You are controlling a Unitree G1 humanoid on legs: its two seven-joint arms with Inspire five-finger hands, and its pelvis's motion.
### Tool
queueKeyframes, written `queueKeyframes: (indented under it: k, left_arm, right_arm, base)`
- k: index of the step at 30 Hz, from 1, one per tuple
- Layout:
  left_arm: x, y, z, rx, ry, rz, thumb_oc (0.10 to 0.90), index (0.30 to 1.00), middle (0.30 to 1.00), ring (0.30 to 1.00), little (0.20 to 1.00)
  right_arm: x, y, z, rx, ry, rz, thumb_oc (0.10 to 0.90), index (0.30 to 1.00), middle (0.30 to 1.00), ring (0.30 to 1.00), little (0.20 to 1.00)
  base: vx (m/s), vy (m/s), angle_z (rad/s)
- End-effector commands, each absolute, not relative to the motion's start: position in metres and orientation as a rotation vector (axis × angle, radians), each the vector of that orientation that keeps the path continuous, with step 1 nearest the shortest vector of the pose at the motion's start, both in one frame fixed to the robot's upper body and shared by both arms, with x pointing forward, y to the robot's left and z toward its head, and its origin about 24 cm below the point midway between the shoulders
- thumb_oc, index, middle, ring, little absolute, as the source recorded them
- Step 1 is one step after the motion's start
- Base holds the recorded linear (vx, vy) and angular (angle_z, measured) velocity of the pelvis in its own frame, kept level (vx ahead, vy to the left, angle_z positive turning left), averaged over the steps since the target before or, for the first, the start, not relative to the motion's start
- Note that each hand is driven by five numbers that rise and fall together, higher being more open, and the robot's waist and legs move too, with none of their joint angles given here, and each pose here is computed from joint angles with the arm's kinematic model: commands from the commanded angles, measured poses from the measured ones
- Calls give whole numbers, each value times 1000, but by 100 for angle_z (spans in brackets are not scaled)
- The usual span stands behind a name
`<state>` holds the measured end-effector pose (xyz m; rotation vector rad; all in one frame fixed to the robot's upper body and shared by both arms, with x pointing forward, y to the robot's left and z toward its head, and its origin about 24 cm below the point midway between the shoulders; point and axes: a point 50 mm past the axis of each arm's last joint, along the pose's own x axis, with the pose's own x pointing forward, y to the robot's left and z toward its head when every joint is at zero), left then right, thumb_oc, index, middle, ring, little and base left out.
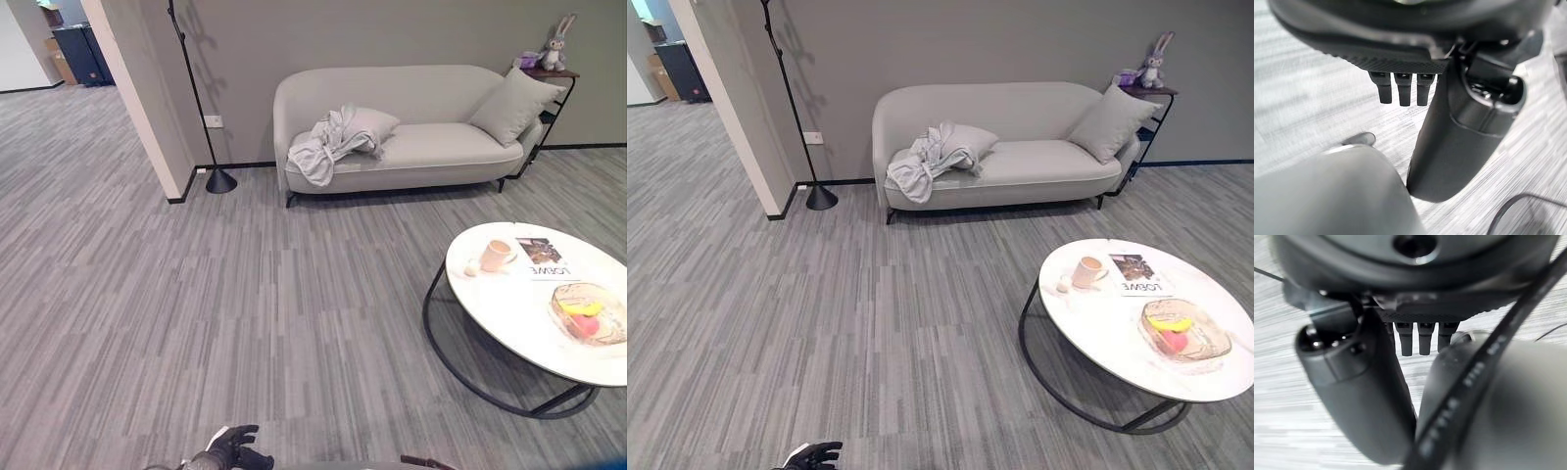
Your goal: Hang the clothes on the sofa on the clothes rack.
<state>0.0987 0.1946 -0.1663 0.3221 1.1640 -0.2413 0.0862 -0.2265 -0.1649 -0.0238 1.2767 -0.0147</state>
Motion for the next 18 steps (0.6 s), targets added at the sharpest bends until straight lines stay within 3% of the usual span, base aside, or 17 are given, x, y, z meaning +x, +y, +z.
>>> queueKeyframes:
  k: [1,11,18]
  left_arm:
    - [84,189,-171,350,1235,-316,800,900,900,900,900]
    - [87,190,-170,414,1220,-356,800,900,900,900,900]
    - [87,182,-171,487,1198,-469,800,900,900,900,900]
  right_arm:
    - [71,-210,-171,37,1349,9,800,900,900,900,900]
    - [78,-216,-169,256,1279,-183,800,900,900,900,900]
    - [63,-224,-170,272,1325,-230,800,900,900,900,900]
  base:
    - [40,66,13]
    - [130,-112,-24]
    - [499,-242,-25]
